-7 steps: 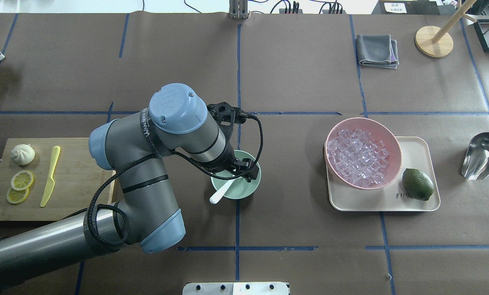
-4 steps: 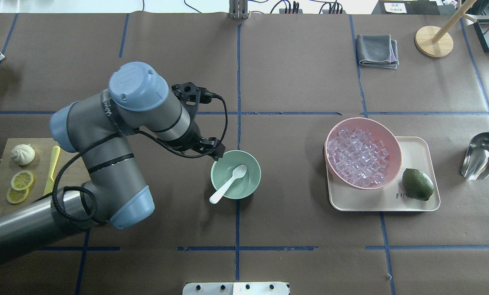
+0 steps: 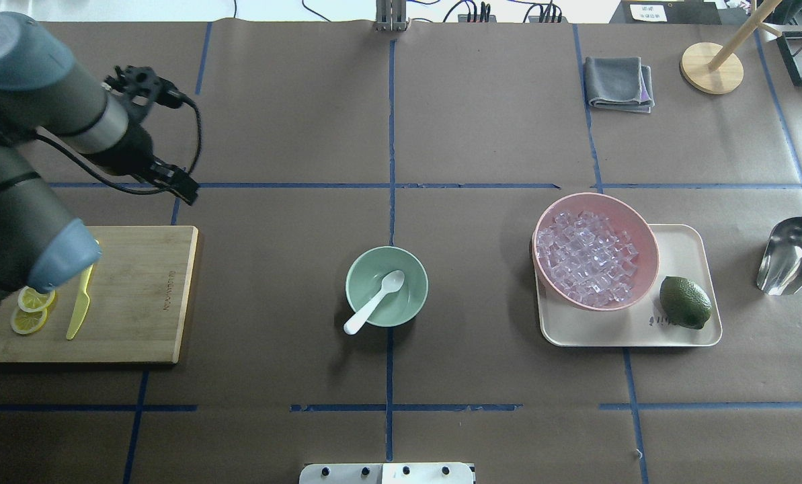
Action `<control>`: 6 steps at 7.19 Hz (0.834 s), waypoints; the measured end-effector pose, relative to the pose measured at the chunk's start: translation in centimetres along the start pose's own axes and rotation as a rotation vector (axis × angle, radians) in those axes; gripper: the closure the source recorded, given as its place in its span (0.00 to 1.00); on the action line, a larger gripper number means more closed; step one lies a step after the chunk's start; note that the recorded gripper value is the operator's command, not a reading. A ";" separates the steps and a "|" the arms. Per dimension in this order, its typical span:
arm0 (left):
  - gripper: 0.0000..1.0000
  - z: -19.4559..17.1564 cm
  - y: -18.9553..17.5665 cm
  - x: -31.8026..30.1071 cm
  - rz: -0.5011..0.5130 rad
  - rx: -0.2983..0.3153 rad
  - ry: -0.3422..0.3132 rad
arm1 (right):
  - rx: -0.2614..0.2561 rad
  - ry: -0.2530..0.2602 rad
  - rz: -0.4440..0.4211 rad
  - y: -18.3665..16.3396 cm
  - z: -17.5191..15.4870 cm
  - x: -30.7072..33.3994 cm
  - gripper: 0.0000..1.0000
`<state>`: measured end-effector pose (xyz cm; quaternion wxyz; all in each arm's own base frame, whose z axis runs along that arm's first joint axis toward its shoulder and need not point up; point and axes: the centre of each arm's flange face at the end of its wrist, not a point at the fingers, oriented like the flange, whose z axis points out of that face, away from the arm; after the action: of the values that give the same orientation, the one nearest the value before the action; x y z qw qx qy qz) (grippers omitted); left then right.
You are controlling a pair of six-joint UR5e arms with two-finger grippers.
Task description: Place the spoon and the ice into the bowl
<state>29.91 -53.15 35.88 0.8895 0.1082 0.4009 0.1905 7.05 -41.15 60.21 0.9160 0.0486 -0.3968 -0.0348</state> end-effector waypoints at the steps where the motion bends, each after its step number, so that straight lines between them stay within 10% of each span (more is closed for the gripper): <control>1: 0.00 -2.3 2.3 -7.4 -0.045 -0.008 0.017 | -0.002 0.000 0.001 0.0 0.1 0.1 0.00; 6: 0.00 -7.9 19.5 -32.6 -0.237 -0.019 -0.043 | -0.012 0.000 0.005 0.0 0.6 0.3 0.00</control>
<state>-0.76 -49.08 59.32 0.9153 0.0555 0.3898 0.0853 6.87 -41.27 60.84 0.9163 0.0422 -0.3966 -0.0350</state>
